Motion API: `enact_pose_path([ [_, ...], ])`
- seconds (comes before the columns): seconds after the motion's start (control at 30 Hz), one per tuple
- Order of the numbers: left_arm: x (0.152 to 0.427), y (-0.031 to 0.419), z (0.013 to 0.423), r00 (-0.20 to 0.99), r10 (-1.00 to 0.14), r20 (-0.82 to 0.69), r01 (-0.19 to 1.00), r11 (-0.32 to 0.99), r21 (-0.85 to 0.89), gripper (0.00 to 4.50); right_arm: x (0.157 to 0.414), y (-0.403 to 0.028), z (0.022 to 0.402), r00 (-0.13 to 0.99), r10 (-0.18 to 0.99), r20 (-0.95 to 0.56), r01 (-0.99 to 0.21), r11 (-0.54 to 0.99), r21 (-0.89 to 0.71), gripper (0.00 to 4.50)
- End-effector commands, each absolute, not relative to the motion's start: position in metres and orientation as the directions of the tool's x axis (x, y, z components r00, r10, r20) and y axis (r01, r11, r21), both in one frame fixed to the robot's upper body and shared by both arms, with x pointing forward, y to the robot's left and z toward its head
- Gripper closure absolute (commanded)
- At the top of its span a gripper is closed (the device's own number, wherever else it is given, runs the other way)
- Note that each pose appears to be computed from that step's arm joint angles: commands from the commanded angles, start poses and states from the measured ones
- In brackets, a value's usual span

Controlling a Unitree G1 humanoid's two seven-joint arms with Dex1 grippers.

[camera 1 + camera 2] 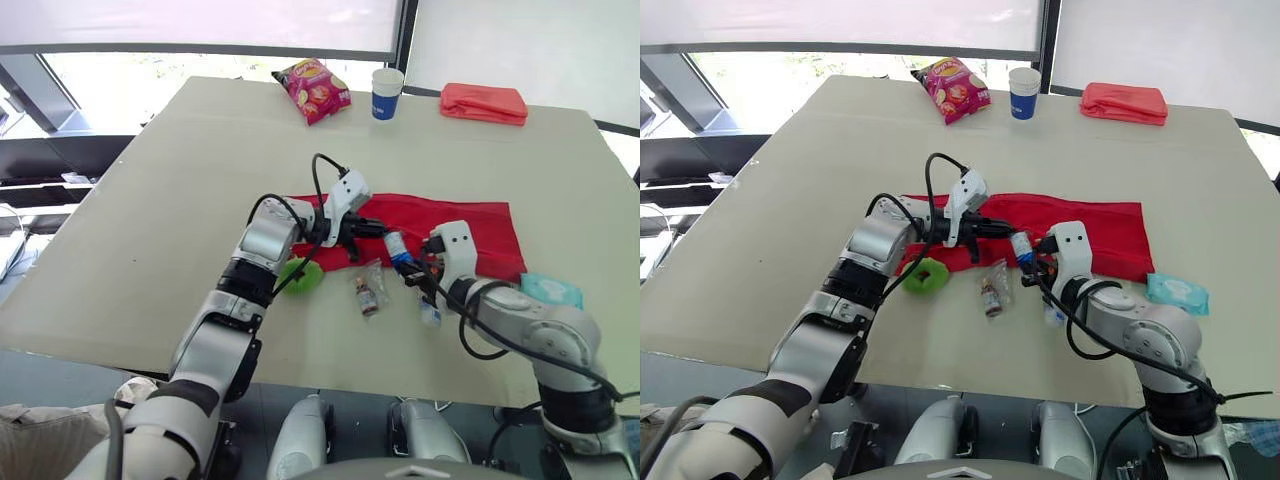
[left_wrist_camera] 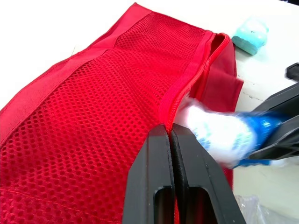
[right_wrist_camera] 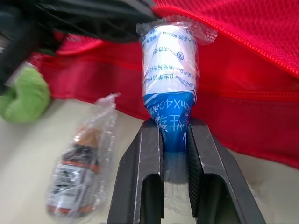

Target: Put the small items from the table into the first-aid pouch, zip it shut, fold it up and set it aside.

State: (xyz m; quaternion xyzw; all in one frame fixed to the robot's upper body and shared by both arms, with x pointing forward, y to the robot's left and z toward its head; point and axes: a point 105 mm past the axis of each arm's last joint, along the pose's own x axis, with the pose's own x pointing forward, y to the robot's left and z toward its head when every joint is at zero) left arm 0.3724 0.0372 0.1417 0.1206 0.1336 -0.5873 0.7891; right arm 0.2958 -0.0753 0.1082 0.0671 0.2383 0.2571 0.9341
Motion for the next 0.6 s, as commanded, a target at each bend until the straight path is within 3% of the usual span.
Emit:
enact_pose_path([
  [0.03,0.360,0.026,0.156,0.212,-0.931,-0.297,0.977,0.202,0.066,4.50,0.308,-0.064,0.114,0.760,0.525,-0.384,-0.463,0.851,0.248,4.41],
  [0.27,0.349,0.023,0.152,0.182,-0.937,-0.299,0.983,0.175,0.050,4.50,0.339,-0.040,0.122,0.798,0.523,-0.300,-0.413,0.836,0.361,4.41],
  [0.53,0.348,0.026,0.148,0.192,-0.932,-0.307,0.981,0.188,0.044,4.50,0.349,-0.021,0.111,0.743,0.610,-0.275,-0.504,0.781,0.368,4.41],
  [0.6,0.349,0.028,0.147,0.197,-0.928,-0.316,0.980,0.190,0.054,4.50,0.349,-0.030,0.107,0.744,0.606,-0.280,-0.512,0.787,0.344,3.39],
])
